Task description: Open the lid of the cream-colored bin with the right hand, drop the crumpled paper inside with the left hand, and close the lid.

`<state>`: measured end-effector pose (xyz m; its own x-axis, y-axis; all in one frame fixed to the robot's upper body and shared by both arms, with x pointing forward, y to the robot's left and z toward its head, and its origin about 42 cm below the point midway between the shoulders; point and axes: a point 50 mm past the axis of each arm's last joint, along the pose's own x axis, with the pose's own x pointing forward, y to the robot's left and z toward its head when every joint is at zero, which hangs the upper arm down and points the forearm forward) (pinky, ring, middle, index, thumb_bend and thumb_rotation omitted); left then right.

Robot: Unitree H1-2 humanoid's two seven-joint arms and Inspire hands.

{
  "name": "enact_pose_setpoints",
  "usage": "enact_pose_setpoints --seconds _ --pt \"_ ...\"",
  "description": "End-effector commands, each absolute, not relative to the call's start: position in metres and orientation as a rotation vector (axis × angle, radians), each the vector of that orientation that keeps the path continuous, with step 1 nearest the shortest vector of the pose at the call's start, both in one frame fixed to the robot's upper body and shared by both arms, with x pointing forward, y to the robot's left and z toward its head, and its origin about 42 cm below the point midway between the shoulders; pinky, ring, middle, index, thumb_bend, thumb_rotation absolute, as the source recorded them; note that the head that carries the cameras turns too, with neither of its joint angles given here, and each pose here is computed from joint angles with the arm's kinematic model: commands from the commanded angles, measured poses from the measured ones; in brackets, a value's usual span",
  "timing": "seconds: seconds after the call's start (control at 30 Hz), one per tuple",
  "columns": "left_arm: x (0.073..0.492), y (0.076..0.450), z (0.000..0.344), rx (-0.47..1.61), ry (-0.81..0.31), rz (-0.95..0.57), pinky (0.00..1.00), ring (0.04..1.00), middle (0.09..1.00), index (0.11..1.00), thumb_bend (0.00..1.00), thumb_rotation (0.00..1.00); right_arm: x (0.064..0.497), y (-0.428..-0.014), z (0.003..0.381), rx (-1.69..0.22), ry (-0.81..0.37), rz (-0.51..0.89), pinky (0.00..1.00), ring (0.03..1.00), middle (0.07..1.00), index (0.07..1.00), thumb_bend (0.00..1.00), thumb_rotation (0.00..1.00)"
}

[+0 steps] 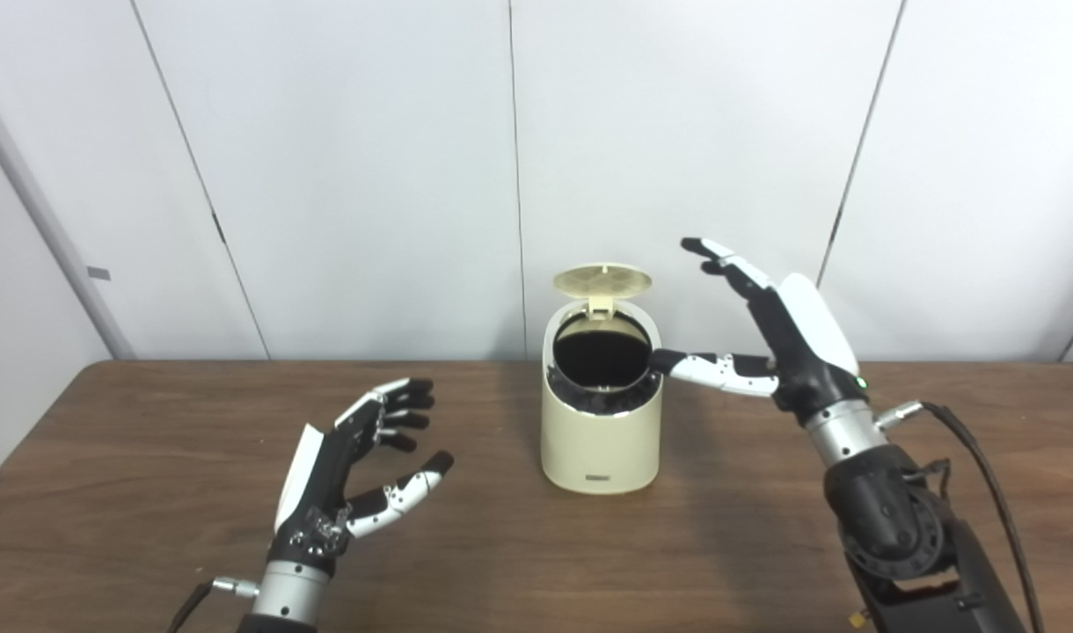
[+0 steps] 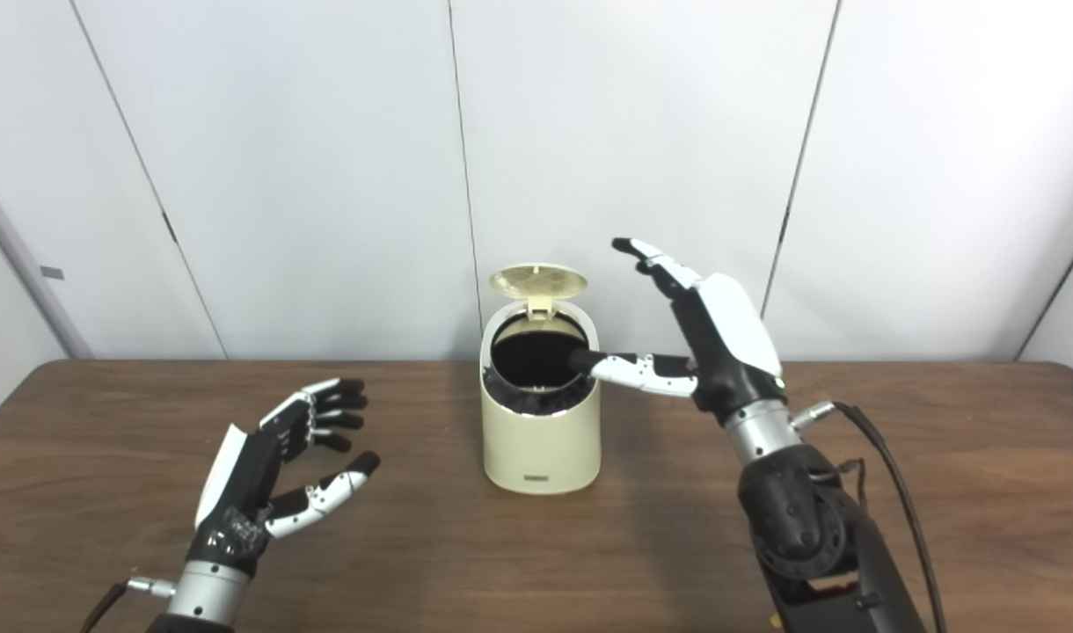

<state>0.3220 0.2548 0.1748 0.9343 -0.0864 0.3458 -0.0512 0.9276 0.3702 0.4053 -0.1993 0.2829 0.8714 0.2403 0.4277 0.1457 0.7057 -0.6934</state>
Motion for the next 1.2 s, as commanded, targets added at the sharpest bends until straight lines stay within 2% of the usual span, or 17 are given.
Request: enact_pose_setpoints --seconds 0.0,0.17,0.3,0.5,0.6,0.73,0.97,1.17 --pt "0.324 0.254 0.18 0.391 -0.411 -0.014 0.6 0.694 0.747 0.773 0.54 0.1 0.413 -0.196 0.307 -0.794 -0.588 0.037 0.81 0.865 0.903 0.908 0.75 0.68" --pt "0.322 0.251 0.17 0.403 -0.388 -0.012 0.59 0.683 0.739 0.769 0.53 0.08 0.419 -0.192 0.311 -0.818 -0.601 0.064 0.71 0.874 0.917 0.907 0.76 0.66" --pt "0.322 0.249 0.165 0.399 -0.384 -0.023 0.6 0.681 0.743 0.772 0.53 0.04 0.425 -0.189 0.32 -0.895 -0.615 0.091 0.74 0.891 0.914 0.904 0.74 0.67" --pt "0.323 0.245 0.165 0.401 -0.382 -0.027 0.59 0.67 0.738 0.767 0.53 0.07 0.432 -0.186 0.331 -0.951 -0.606 0.112 0.72 0.875 0.89 0.883 0.74 0.66" --pt "0.323 0.243 0.165 0.396 -0.38 -0.03 0.58 0.667 0.74 0.767 0.53 0.07 0.433 -0.184 0.335 -0.979 -0.59 0.119 0.76 0.902 0.899 0.891 0.74 0.68" --pt "0.323 0.241 0.165 0.392 -0.377 -0.035 0.58 0.667 0.739 0.768 0.53 0.06 0.434 -0.182 0.338 -1.024 -0.584 0.133 0.87 0.94 0.903 0.903 0.74 0.7" --pt "0.322 0.238 0.165 0.395 -0.373 -0.042 0.56 0.665 0.736 0.769 0.54 0.07 0.436 -0.179 0.343 -1.093 -0.603 0.161 0.93 0.964 0.901 0.9 0.73 0.71" --pt "0.321 0.236 0.163 0.39 -0.377 -0.048 0.56 0.655 0.732 0.772 0.53 0.04 0.435 -0.178 0.35 -1.187 -0.646 0.198 0.97 0.999 0.888 0.884 0.77 0.78"
